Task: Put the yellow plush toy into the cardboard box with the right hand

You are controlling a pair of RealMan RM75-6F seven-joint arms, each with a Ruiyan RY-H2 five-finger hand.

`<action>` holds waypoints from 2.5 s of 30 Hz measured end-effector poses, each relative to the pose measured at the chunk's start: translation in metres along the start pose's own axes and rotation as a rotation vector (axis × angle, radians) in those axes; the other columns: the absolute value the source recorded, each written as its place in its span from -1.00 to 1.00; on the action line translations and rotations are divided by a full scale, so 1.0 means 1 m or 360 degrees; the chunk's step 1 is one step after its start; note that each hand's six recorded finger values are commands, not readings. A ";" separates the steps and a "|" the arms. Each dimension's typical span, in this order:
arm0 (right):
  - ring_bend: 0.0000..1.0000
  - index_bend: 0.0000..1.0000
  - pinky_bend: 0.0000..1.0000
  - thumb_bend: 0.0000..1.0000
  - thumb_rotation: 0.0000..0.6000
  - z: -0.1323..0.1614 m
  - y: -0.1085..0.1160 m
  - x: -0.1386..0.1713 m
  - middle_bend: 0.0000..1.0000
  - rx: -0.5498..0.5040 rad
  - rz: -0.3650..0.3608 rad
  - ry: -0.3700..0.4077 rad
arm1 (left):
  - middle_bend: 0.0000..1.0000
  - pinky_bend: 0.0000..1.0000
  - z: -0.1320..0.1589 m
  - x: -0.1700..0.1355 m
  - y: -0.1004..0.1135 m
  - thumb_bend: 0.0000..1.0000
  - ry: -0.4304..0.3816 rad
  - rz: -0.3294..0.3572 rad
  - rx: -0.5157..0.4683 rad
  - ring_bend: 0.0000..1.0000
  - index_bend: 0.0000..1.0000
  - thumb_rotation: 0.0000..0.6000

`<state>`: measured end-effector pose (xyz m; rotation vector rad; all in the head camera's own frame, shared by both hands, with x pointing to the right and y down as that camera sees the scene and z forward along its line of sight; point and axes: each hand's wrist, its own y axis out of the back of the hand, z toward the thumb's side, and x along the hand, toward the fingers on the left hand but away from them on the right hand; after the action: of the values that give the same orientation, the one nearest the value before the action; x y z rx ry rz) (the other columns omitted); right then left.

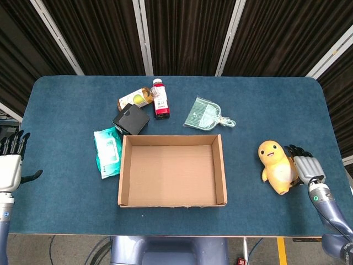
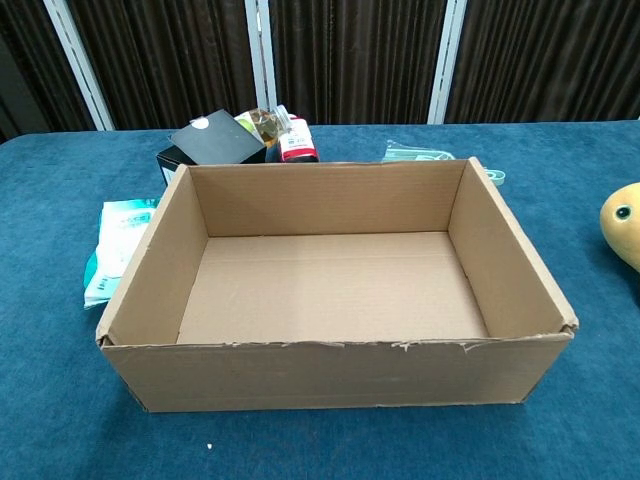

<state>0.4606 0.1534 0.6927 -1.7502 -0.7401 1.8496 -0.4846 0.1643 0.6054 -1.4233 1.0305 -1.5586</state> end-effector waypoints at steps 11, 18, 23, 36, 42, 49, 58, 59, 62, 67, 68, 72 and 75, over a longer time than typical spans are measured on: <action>-0.11 -0.18 0.43 0.42 1.00 -0.003 0.002 -0.005 -0.25 -0.0037 -0.0016 0.0061 | -1.00 -0.96 0.003 0.001 0.000 -1.00 -0.0004 -0.0014 -0.0005 -1.00 -1.00 1.00; -0.05 -0.11 0.50 0.50 1.00 0.003 0.021 0.005 -0.19 -0.0013 -0.0161 0.0143 | -1.00 -0.97 0.003 -0.001 0.006 -0.99 -0.0014 0.0012 -0.0023 -1.00 -1.00 1.00; -0.04 -0.11 0.51 0.51 1.00 0.012 0.037 0.015 -0.19 -0.0019 -0.0235 0.0190 | -1.00 -0.97 0.001 -0.003 0.010 -0.99 -0.0021 0.0032 -0.0045 -1.00 -1.00 1.00; -0.05 -0.11 0.51 0.45 1.00 0.048 0.127 0.061 -0.19 0.0006 -0.0635 0.0321 | -1.00 -0.97 0.002 -0.007 0.013 -0.99 -0.0046 0.0019 -0.0066 -1.00 -1.00 1.00; -0.07 -0.11 0.49 0.35 1.00 0.105 0.146 0.089 -0.20 0.0099 -0.0737 0.0474 | -1.00 -0.97 0.008 -0.011 0.015 -0.99 -0.0088 0.0022 -0.0071 -1.00 -1.00 1.00; -0.07 -0.12 0.48 0.33 1.00 0.181 0.136 0.107 -0.20 0.0230 -0.0729 0.0675 | -1.00 -0.97 0.006 -0.014 0.015 -0.99 -0.0107 -0.0001 -0.0059 -1.00 -1.00 1.00; -0.18 -0.26 0.41 0.19 1.00 0.285 0.089 0.117 -0.35 0.0291 -0.0666 0.0911 | -1.00 -0.97 -0.006 -0.019 0.020 -1.00 -0.0086 -0.0007 -0.0034 -1.00 -1.00 1.00; -0.31 -0.44 0.33 0.02 1.00 0.298 0.083 0.118 -0.49 0.0288 -0.0651 0.0935 | -1.00 -0.97 -0.006 -0.019 0.020 -1.00 -0.0086 -0.0006 -0.0034 -1.00 -1.00 1.00; -0.79 -0.93 -0.06 -0.65 1.00 0.323 0.067 0.114 -0.91 0.0281 -0.0600 0.0970 | -1.00 -0.98 -0.008 -0.019 0.021 -1.00 -0.0085 -0.0006 -0.0037 -1.00 -1.00 1.00; -1.00 -1.00 -0.58 -1.00 1.00 0.340 0.047 0.099 -1.00 0.0282 -0.0472 0.0983 | -1.00 -0.97 -0.011 -0.019 0.019 -1.00 -0.0062 -0.0023 -0.0041 -1.00 -1.00 1.00; -1.00 -1.00 -0.63 -1.00 1.00 0.341 0.047 0.096 -1.00 0.0294 -0.0461 0.0985 | -1.00 -0.97 -0.011 -0.018 0.019 -1.00 -0.0058 -0.0024 -0.0040 -1.00 -1.00 1.00; -1.00 -1.00 -0.69 -1.00 1.00 0.334 0.055 0.091 -1.00 0.0340 -0.0507 0.0947 | -1.00 -0.97 -0.010 -0.019 0.019 -1.00 -0.0062 -0.0024 -0.0042 -1.00 -1.00 1.00; -1.00 -1.00 -0.71 -1.00 1.00 0.322 0.065 0.092 -1.00 0.0383 -0.0557 0.0894 | -1.00 -0.97 -0.009 -0.020 0.021 -1.00 -0.0072 -0.0013 -0.0046 -1.00 -1.00 1.00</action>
<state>0.1351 0.1496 0.5913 -1.7274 -0.5274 1.0896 -0.4915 0.1758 0.5784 -1.4776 1.0253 -1.5164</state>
